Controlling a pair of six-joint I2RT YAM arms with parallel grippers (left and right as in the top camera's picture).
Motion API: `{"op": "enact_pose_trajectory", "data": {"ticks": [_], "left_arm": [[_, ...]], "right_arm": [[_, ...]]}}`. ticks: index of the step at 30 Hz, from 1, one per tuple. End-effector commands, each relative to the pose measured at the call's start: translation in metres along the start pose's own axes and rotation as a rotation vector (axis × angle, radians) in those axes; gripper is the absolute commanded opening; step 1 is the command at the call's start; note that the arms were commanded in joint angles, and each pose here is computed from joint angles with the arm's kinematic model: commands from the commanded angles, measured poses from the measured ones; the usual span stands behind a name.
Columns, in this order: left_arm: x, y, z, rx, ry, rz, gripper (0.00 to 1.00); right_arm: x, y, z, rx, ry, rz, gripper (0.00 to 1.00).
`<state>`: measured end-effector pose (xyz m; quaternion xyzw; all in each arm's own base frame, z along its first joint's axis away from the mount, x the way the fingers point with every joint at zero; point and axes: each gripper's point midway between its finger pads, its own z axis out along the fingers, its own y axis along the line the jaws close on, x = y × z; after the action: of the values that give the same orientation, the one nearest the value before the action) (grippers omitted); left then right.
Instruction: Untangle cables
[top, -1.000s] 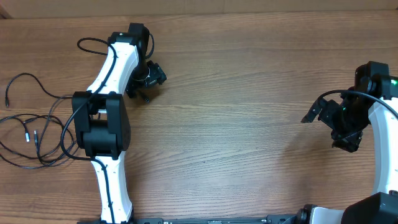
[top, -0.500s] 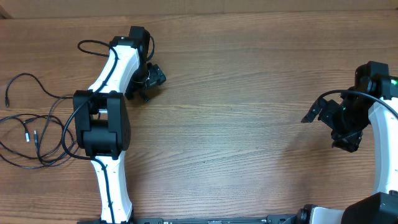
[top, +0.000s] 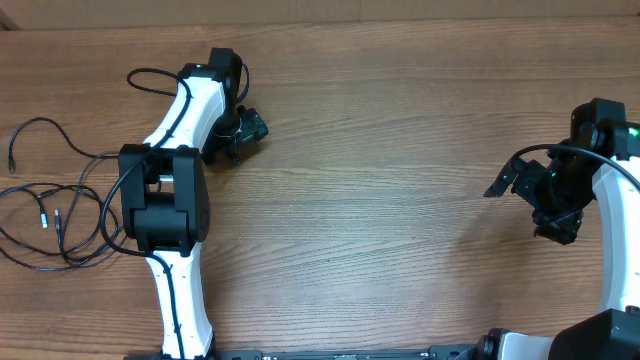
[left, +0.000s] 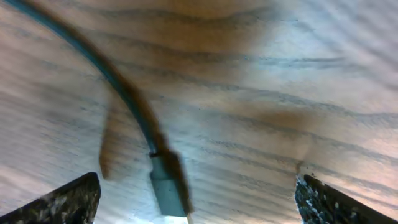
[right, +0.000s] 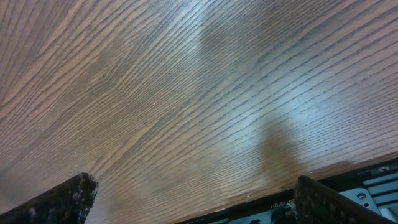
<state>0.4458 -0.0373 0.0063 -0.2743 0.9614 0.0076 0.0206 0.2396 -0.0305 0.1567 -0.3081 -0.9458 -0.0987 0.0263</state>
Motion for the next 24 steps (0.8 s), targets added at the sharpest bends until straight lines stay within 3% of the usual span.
{"op": "enact_pose_trajectory", "data": {"ticks": [1, 24], "left_arm": [[0.006, -0.014, 0.007, 0.082, 0.041, 0.078, 1.0], [0.016, 0.002, 0.017, 0.016, 0.068, 0.08, 0.96]], "right_arm": [[0.0, 0.002, -0.001, -0.011, -0.007, -0.009, 1.0], [-0.001, 0.002, -0.001, -0.012, -0.01, -0.01, 1.0]]}}
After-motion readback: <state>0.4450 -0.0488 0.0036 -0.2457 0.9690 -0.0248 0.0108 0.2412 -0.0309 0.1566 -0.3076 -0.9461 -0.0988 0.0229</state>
